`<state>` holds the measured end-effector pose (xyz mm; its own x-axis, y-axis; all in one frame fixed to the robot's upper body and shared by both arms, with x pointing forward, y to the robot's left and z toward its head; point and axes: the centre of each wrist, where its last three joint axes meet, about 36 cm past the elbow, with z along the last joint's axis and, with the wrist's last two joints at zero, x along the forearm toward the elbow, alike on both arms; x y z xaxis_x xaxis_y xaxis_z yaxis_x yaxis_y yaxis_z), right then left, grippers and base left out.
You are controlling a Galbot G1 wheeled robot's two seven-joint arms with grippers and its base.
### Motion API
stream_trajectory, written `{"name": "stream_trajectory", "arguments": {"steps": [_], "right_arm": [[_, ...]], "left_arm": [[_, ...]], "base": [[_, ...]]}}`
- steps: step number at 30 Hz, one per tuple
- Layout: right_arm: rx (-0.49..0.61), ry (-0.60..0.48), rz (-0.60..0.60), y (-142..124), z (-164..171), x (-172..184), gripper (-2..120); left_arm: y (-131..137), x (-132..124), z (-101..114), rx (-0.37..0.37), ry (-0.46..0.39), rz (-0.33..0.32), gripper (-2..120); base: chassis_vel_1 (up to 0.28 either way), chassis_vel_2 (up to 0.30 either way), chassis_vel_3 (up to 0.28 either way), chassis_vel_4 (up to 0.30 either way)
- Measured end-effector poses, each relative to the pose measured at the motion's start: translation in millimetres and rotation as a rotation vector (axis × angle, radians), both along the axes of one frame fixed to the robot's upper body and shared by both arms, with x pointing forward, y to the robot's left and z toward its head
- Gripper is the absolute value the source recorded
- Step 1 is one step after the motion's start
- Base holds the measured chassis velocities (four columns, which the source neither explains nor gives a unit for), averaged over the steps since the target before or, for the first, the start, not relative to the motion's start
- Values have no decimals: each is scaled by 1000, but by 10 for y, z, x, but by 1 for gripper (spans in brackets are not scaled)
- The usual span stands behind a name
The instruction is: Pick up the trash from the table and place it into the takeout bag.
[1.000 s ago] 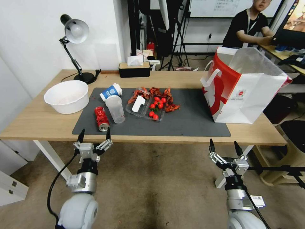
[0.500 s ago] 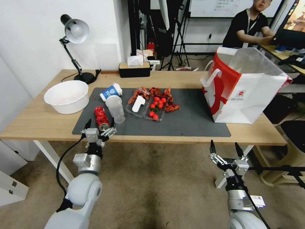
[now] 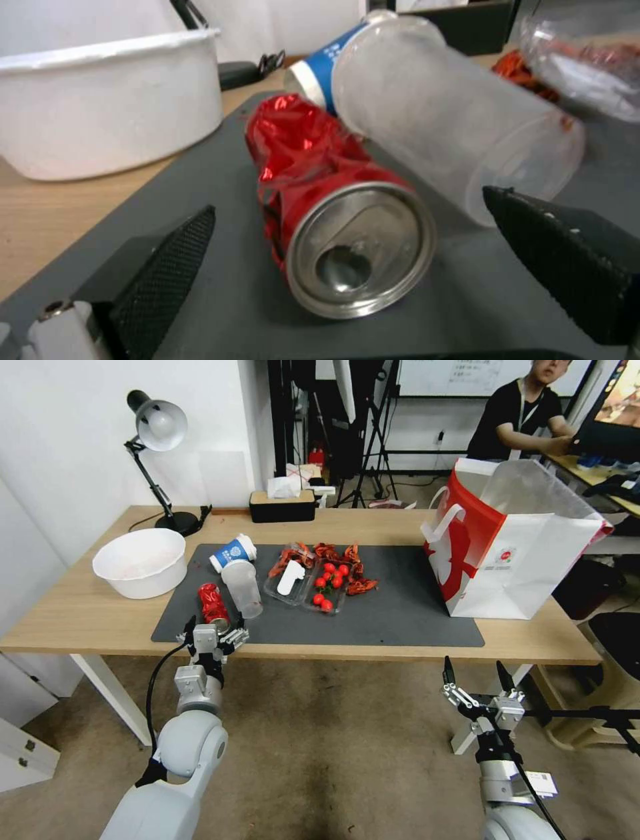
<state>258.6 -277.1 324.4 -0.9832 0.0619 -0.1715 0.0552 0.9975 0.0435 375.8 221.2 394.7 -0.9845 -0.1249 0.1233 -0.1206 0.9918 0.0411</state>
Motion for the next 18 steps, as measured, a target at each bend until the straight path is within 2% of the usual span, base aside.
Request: {"name": "stream_trajectory", "arguments": {"steps": [6,8,9,12,13,18], "right_arm": [[-2,3,-4,0,-11,-11,100],[-4,4,-5,-4,-19,-17,100],[-4,4,-5,-4,-19,-17,100],[-17,2,-6,-19,-41,-28,100],[-17,2,-6,-19,-41,-28,100],[-21,-1,-7,-18,-41,-27,100]], "left_arm": [[-4,66,-14,-10,28,15,99],[-17,96,-25,-13,28,34,89],[-17,96,-25,-13,28,34,89],[-31,108,-22,-18,25,49,75],[-31,108,-22,-18,25,49,75],[-22,99,-38,-20,26,60,57]], "base": [[0,0,0,0],[0,0,0,0],[0,0,0,0],[0,0,0,0],[0,0,0,0],[0,0,0,0]]}}
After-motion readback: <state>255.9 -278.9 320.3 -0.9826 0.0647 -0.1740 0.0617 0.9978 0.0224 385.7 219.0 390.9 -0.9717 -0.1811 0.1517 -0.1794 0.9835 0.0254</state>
